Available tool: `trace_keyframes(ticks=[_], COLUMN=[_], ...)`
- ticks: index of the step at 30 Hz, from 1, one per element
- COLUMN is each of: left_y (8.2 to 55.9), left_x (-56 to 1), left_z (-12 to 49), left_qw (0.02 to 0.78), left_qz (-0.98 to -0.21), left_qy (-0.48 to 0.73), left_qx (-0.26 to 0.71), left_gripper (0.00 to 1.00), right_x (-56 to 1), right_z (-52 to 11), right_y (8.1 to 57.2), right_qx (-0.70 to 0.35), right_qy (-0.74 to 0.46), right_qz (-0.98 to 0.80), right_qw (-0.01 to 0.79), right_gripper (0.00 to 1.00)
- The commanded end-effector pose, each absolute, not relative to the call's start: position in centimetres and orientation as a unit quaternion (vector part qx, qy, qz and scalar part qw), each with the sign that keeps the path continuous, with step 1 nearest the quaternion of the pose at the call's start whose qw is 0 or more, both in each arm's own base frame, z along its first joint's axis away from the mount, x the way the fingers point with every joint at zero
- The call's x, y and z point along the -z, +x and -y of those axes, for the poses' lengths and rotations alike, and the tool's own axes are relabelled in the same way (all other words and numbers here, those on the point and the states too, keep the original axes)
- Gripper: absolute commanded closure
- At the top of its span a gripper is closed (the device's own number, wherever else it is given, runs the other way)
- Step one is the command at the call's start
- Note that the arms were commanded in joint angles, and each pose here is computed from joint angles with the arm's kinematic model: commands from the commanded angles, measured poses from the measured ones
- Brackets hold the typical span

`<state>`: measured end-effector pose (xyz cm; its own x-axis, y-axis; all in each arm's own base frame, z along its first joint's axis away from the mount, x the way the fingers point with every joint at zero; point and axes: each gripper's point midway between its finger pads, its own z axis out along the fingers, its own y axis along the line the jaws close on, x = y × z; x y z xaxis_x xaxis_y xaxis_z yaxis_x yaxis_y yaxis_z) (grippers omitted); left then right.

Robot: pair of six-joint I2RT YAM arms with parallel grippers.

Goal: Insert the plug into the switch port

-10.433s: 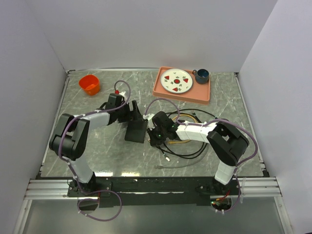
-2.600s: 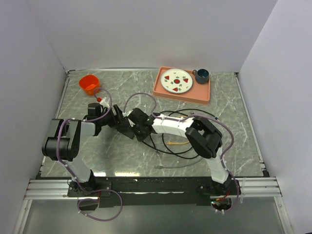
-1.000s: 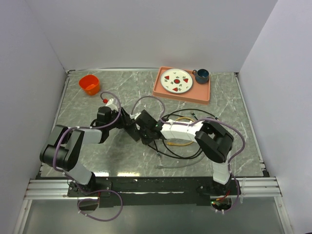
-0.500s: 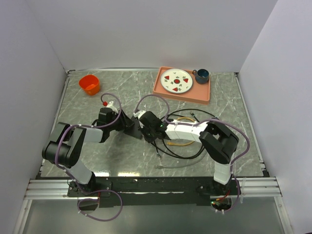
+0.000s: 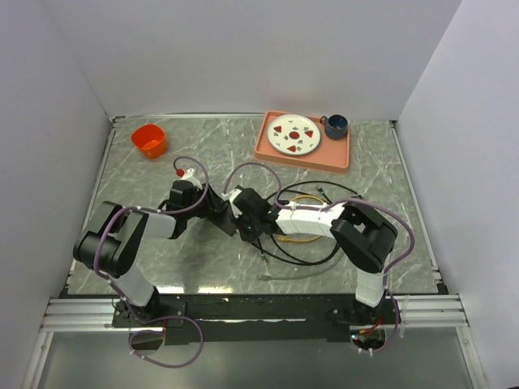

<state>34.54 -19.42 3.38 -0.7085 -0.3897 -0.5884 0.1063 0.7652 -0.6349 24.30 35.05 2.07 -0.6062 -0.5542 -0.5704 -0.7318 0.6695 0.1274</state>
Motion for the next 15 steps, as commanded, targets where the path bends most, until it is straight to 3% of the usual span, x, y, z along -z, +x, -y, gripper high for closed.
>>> trace_keyframes(ticks=[1, 15], left_y=[25.2, 23.4], left_x=[-0.4, 0.2], left_z=[24.6, 26.9], left_qw=[0.196, 0.174], left_qz=[-0.891, -0.894], left_qy=[-0.044, -0.017], left_qx=[0.408, 0.414], left_gripper=[0.54, 0.56], right_x=[-10.6, -12.7], right_z=[-41.1, -42.4], right_y=[31.0, 30.9], right_qx=[-0.244, -0.281], right_qy=[-0.298, -0.318], right_qz=[-0.817, -0.780], right_qw=[0.430, 0.460], right_gripper=[1.00, 1.00])
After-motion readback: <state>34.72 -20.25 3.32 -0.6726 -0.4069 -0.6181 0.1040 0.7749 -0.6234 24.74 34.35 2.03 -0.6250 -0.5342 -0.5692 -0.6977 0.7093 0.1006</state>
